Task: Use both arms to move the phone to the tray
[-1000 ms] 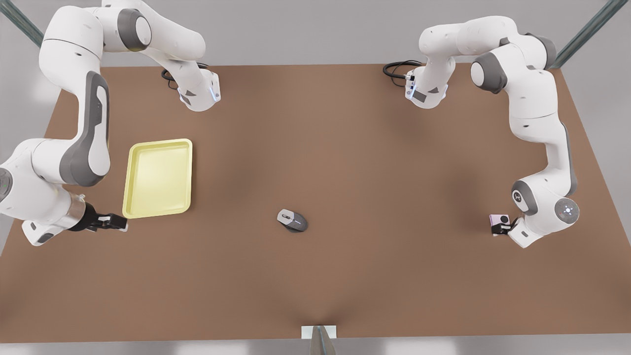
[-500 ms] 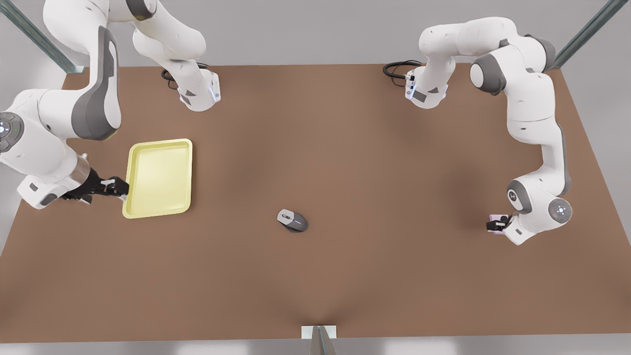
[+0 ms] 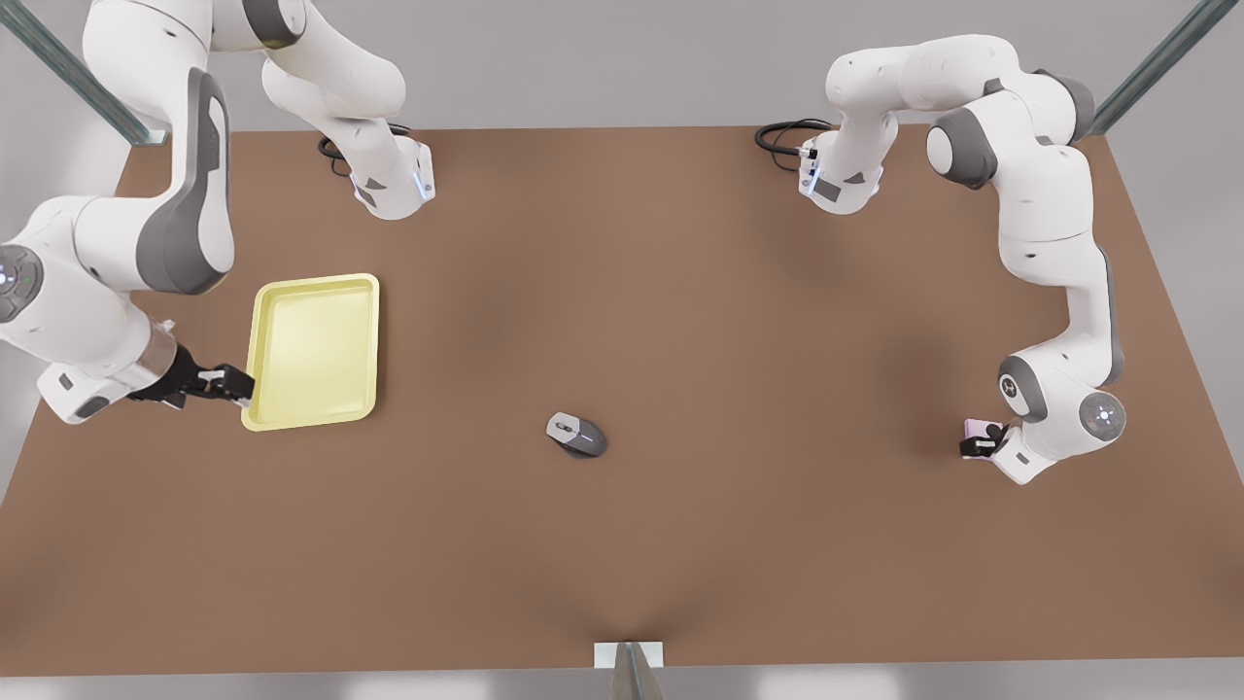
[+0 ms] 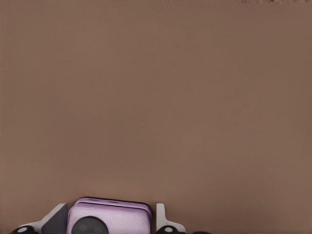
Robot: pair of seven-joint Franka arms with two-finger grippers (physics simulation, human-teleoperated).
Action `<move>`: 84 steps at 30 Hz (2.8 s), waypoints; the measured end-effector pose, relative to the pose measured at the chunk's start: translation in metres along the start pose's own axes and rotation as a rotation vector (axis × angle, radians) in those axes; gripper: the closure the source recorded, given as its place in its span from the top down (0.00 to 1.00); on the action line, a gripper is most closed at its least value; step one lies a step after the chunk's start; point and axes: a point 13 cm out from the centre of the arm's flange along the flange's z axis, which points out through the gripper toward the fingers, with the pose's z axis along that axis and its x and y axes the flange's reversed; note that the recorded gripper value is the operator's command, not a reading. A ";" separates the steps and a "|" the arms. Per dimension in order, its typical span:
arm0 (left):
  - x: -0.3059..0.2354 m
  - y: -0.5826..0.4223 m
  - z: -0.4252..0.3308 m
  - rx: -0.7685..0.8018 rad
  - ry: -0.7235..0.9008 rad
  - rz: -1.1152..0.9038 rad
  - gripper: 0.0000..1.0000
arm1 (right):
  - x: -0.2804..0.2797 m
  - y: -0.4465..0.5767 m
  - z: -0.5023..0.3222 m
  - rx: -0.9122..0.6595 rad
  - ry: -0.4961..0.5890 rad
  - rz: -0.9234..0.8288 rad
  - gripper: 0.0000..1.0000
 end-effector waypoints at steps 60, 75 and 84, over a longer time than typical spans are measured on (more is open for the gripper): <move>-0.052 -0.216 -0.094 0.047 0.069 0.148 0.78 | -0.021 -0.035 0.080 -0.043 0.090 0.152 1.00; 0.019 -0.594 -0.173 0.139 0.092 0.109 0.78 | -0.021 -0.037 0.089 -0.037 0.101 0.154 1.00; 0.154 -0.805 -0.195 0.139 0.076 0.031 0.78 | -0.021 -0.035 0.092 -0.034 0.110 0.177 1.00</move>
